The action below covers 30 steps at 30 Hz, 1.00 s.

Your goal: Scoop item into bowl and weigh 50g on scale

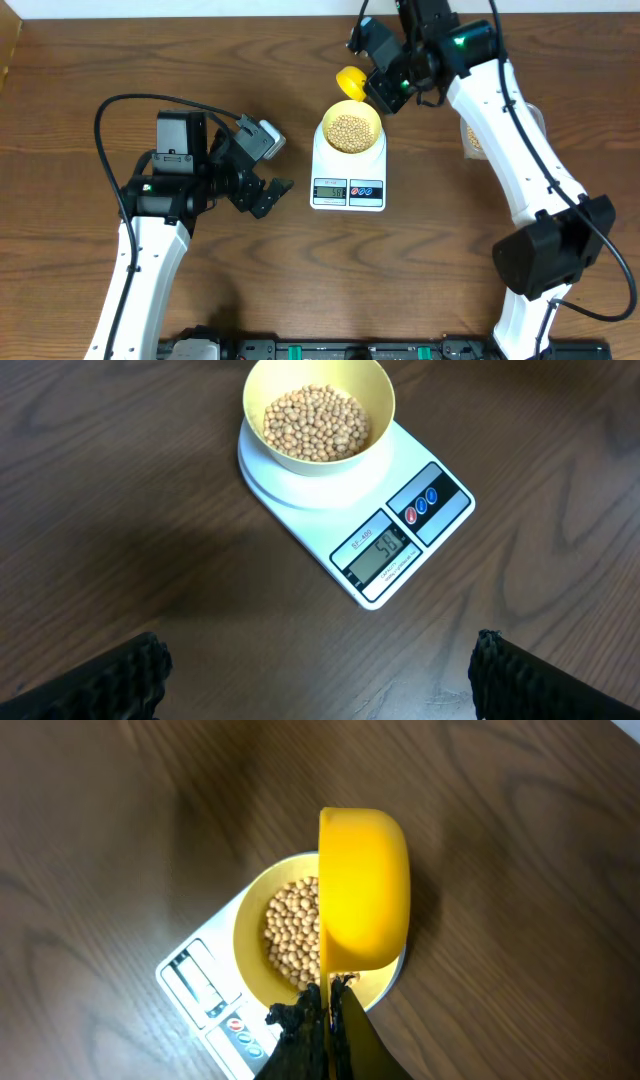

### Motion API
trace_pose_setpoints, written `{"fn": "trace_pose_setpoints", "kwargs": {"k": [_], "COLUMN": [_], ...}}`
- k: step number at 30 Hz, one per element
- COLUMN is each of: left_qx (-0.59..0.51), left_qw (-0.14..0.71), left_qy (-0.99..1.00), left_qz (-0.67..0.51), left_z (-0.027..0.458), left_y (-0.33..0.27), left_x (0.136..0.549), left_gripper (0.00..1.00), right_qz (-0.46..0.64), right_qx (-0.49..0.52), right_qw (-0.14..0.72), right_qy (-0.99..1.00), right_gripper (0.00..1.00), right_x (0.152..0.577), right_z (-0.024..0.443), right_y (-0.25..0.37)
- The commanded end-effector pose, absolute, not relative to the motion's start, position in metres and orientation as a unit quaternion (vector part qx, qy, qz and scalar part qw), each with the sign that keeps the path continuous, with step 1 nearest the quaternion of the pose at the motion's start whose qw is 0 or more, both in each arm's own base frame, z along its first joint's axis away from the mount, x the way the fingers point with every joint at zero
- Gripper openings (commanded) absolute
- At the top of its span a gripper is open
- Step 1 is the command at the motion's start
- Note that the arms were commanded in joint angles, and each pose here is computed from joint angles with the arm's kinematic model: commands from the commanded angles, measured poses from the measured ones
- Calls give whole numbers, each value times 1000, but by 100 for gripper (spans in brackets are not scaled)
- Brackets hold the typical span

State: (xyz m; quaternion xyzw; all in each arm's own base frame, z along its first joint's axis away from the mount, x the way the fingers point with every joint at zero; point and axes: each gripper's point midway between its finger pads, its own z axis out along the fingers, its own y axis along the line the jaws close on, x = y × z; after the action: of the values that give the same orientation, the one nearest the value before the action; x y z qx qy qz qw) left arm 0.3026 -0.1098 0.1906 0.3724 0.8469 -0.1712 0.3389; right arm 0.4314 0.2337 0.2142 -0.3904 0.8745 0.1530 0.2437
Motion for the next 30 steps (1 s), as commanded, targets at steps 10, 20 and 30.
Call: {"fn": "trace_pose_setpoints", "kwargs": {"k": [10,20,30], "left_qx": [368,368,368], "left_qw": [333,333,333], "left_qy": [851,851,851], "left_qz": [-170,-170,-170], "left_z": [185,186,185], "left_y": [-107,-107,-107], "left_x": [302,302,302], "left_gripper": [98,97,97], "right_qz": [117,119,122], "right_qx": [-399,-407,-418], "right_qw": [232,214,187], "right_qy": [879,880,880], "right_gripper": [1,1,1], "right_x": [434,426,421], "right_z": [184,167,143], "right_y": [226,233,245]}}
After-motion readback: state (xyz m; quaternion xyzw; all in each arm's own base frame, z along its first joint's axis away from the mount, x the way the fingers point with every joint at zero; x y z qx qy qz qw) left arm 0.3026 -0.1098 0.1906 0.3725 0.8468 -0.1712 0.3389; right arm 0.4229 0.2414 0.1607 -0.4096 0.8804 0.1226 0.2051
